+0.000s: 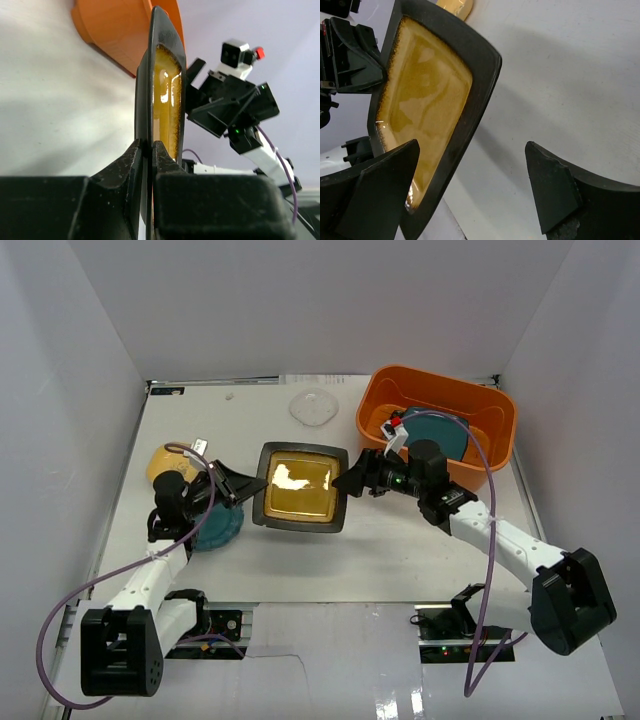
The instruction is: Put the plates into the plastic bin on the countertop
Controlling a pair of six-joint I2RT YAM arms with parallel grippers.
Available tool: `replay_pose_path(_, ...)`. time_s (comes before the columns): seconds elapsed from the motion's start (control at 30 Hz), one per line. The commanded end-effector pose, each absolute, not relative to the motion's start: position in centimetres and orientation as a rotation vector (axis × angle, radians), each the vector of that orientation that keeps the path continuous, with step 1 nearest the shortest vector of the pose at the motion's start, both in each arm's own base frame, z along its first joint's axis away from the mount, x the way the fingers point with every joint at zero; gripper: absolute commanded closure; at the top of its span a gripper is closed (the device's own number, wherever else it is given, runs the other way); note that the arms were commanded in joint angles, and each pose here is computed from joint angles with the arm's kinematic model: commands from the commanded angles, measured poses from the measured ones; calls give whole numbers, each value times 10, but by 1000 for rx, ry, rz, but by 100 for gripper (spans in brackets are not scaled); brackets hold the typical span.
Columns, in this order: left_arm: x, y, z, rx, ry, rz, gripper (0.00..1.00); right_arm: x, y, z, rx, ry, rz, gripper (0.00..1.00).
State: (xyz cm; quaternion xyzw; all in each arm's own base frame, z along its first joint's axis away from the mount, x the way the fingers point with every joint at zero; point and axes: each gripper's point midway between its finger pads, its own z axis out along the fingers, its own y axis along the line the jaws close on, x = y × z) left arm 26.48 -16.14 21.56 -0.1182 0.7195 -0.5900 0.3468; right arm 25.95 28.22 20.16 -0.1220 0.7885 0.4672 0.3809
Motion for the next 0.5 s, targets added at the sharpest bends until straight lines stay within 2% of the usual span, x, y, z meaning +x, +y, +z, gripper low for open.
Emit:
replay_pose_path(0.0, 240, -173, 261, -94, 1769, -1637, 100, 263, 294, 231, -363, 1909, 1272, 7)
replay_pose_path(0.03, 239, -174, 264, -78, 1764, -1643, 100, 262, 296, 230, -344, 1919, 1298, 4)
replay_pose_path(0.13, 233, -176, 269, -42, 1755, -1656, 100, 262, 299, 232, -333, 1903, 1338, 28)
replay_pose_path(0.17, 232, -176, 271, -32, 1753, -1660, 100, 261, 300, 235, -318, 1892, 1361, 43)
replay_pose_path(0.2, 230, -177, 273, -13, 1745, -1663, 100, 261, 300, 237, -309, 1891, 1367, 54)
replay_pose_path(0.23, 227, -178, 274, -1, 1751, -1680, 100, 260, 301, 240, -310, 1885, 1376, 68)
replay_pose_path(0.3, 225, -179, 275, 13, 1751, -1700, 100, 259, 301, 249, -301, 1868, 1395, 89)
replay_pose_path(0.33, 222, -180, 274, 26, 1760, -1716, 99, 258, 301, 252, -298, 1861, 1403, 92)
replay_pose_path(0.37, 222, -181, 274, 31, 1767, -1726, 92, 260, 300, 259, -277, 1853, 1413, 92)
replay_pose_path(0.4, 222, -181, 273, 31, 1779, -1728, 64, 259, 298, 267, -271, 1833, 1419, 92)
replay_pose_path(0.47, 219, -182, 276, 109, 1778, -1702, 35, 268, 289, 279, -229, 1806, 1413, 92)
